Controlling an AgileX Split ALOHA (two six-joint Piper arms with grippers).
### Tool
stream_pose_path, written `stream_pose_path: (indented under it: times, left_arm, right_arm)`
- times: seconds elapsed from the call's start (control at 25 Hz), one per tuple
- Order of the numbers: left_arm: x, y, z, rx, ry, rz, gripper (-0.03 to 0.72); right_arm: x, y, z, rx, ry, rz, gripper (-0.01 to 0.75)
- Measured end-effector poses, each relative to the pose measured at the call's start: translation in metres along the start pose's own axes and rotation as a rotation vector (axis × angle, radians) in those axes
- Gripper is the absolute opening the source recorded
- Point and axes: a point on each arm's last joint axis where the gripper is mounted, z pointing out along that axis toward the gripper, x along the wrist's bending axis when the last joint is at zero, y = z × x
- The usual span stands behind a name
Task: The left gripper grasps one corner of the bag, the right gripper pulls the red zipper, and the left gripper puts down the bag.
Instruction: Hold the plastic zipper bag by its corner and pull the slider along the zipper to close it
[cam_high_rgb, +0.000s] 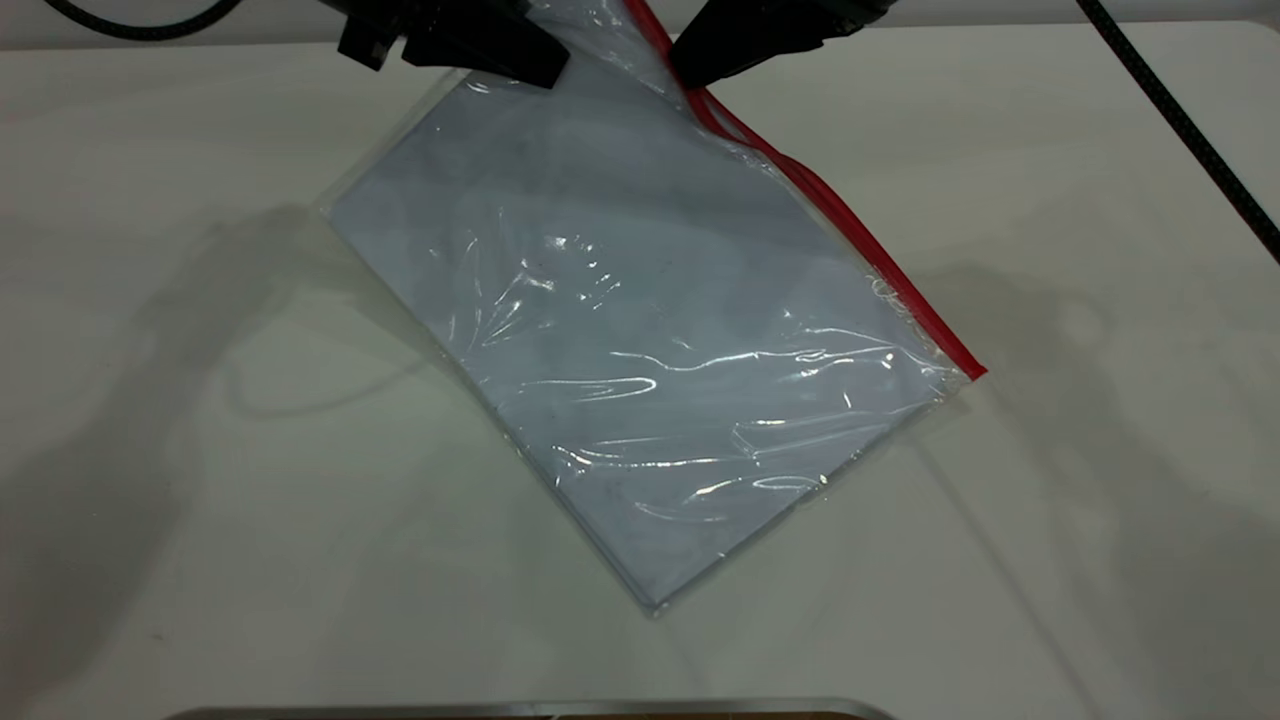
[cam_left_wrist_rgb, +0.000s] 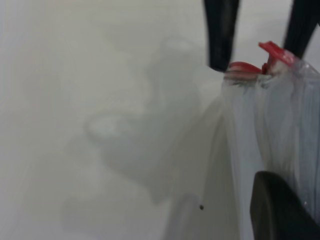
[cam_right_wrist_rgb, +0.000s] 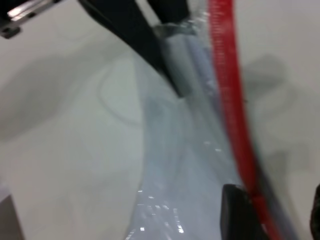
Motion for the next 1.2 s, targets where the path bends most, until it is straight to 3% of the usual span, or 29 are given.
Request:
stream_pose_path:
  times: [0.24, 0.72, 1.2]
  left_arm:
    - [0.0013, -0.0004, 0.0000, 0.005, 0.014, -0.007, 0.053]
    - [0.0016, 0.0015, 0.0000, -0.017, 0.018, -0.057, 0.053]
    - [0.0020, 0.0029, 0.0003, -0.031, 0.021, -0.083, 0.053]
  right_arm:
    - [0.0042, -0.0007, 0.0002, 0.005, 0.048, 0.000, 0.275]
    - [0.0008, -0.0005, 0.0003, 0.002, 0.011, -0.001, 0.243]
    - [-0.0037, -0.0019, 0.0006, 0.015, -0.038, -0.019, 0.035]
